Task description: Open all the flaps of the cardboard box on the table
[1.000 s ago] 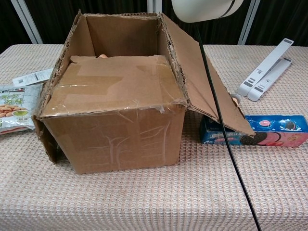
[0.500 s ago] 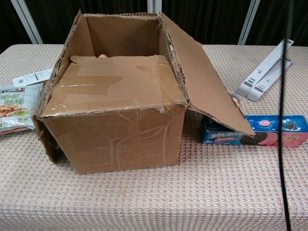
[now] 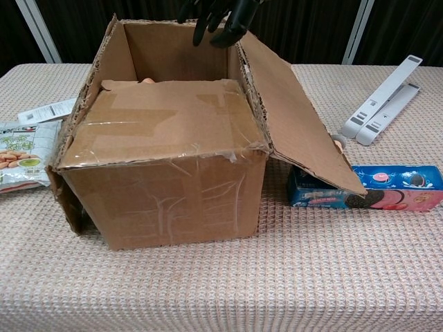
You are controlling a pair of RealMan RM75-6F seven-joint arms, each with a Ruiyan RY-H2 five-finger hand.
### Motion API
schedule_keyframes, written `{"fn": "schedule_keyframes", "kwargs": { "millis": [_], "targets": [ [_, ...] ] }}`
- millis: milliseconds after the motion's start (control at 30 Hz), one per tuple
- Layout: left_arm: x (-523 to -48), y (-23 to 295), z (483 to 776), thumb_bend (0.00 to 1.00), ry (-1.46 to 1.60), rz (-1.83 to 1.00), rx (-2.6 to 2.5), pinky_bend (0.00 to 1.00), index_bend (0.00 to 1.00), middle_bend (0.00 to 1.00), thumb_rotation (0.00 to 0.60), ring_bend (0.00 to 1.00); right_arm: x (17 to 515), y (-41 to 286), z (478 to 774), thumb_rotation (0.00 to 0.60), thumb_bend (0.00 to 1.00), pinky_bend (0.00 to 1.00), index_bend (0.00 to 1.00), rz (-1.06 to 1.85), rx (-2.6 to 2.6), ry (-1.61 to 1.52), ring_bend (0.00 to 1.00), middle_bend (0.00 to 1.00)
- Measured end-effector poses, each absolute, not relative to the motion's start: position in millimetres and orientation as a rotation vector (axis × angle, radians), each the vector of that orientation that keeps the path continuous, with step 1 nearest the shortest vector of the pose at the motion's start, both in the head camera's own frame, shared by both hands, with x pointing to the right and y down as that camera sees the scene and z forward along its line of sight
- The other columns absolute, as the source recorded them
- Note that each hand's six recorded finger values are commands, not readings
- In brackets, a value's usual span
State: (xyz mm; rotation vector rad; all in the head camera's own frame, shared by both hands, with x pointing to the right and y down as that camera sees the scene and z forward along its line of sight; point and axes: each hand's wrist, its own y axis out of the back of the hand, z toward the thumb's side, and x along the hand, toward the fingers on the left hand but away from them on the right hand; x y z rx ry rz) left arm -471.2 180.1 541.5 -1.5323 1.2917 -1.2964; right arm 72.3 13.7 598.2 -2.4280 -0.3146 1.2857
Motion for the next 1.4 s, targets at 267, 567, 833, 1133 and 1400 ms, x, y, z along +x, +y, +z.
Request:
{"fn": "schedule_keyframes", "kwargs": {
  "millis": [267, 567, 833, 1133, 1400],
  "targets": [
    [-472.1, 179.4, 541.0, 0.09, 1.292, -1.295, -1.530, 0.18, 0.05, 0.02, 0.599, 0.07, 60.1, 25.6, 615.1, 0.600, 0.44, 0.04, 0.00, 1.279, -2.543, -0.260, 0.02, 0.13],
    [-475.5, 180.9, 538.4, 0.09, 1.293, -1.305, -1.521, 0.18, 0.05, 0.02, 0.599, 0.07, 48.9, 43.3, 630.5, 0.600, 0.44, 0.04, 0.00, 1.315, -2.641, -0.166, 0.03, 0.12],
    [-475.1, 180.0, 538.0, 0.09, 1.294, -1.304, -1.523, 0.18, 0.05, 0.02, 0.600, 0.07, 39.9, 45.8, 625.1, 0.600, 0.47, 0.12, 0.00, 1.281, -2.744, -0.180, 0.15, 0.20],
    [-469.6, 178.9, 538.7, 0.09, 1.288, -1.290, -1.534, 0.18, 0.05, 0.02, 0.600, 0.07, 44.5, 40.2, 600.6, 0.600, 0.48, 0.16, 0.00, 1.188, -2.823, -0.270, 0.21, 0.27],
    [-462.5, 177.9, 536.6, 0.09, 1.274, -1.281, -1.534, 0.18, 0.05, 0.02, 0.600, 0.07, 52.4, 45.5, 557.8, 0.600, 0.44, 0.17, 0.00, 1.055, -2.887, -0.282, 0.19, 0.27]
  ]
}}
